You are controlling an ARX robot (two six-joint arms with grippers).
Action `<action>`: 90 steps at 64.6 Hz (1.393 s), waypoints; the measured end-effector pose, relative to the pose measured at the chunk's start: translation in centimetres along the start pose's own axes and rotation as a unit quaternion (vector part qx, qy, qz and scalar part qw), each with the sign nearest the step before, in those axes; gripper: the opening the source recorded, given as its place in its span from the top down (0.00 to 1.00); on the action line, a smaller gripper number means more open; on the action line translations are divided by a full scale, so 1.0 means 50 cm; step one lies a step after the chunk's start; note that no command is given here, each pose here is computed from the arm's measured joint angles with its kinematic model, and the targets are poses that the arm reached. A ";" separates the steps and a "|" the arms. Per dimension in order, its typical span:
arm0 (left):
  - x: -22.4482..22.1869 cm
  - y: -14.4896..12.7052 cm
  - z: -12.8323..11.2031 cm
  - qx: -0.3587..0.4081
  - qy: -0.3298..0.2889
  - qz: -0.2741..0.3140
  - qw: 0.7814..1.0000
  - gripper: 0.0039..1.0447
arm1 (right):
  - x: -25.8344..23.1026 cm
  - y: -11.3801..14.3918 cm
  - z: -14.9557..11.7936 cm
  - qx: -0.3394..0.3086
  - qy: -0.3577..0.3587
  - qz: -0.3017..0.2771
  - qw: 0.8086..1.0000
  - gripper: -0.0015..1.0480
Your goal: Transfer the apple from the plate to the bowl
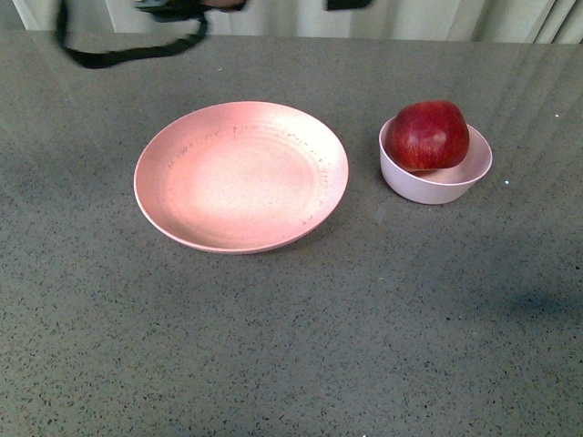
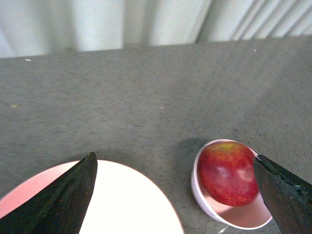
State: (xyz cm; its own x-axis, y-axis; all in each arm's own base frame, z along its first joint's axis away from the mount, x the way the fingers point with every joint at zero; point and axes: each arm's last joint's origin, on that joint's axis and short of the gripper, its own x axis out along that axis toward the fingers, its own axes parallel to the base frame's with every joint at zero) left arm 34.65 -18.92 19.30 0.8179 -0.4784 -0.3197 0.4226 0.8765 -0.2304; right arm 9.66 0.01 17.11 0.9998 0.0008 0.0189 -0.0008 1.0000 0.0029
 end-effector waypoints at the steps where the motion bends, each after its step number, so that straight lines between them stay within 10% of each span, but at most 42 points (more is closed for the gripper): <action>1: -0.006 0.004 0.000 -0.001 -0.001 0.003 1.000 0.08 | 0.000 0.000 0.000 0.000 0.000 0.000 1.000 0.09; 10: -0.087 0.056 -0.036 0.044 -0.163 0.202 0.965 0.32 | 0.000 0.000 0.000 0.000 0.000 0.002 1.000 0.09; 34: -0.299 0.147 -0.110 0.068 -0.183 0.234 0.952 0.99 | 0.000 0.000 0.000 0.000 0.000 0.000 1.000 0.09; 90: -0.492 0.173 -0.190 0.070 -0.184 0.234 0.952 0.99 | 0.000 0.000 0.000 0.000 0.000 0.000 1.000 0.09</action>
State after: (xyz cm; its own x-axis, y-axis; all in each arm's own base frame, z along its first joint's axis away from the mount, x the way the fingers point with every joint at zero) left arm 14.46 -0.08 16.43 1.0000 -0.0057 -0.0078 0.0056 0.9999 -0.0094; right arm 9.66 0.01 17.11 0.9998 0.0011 0.0193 -0.0012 1.0000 0.0029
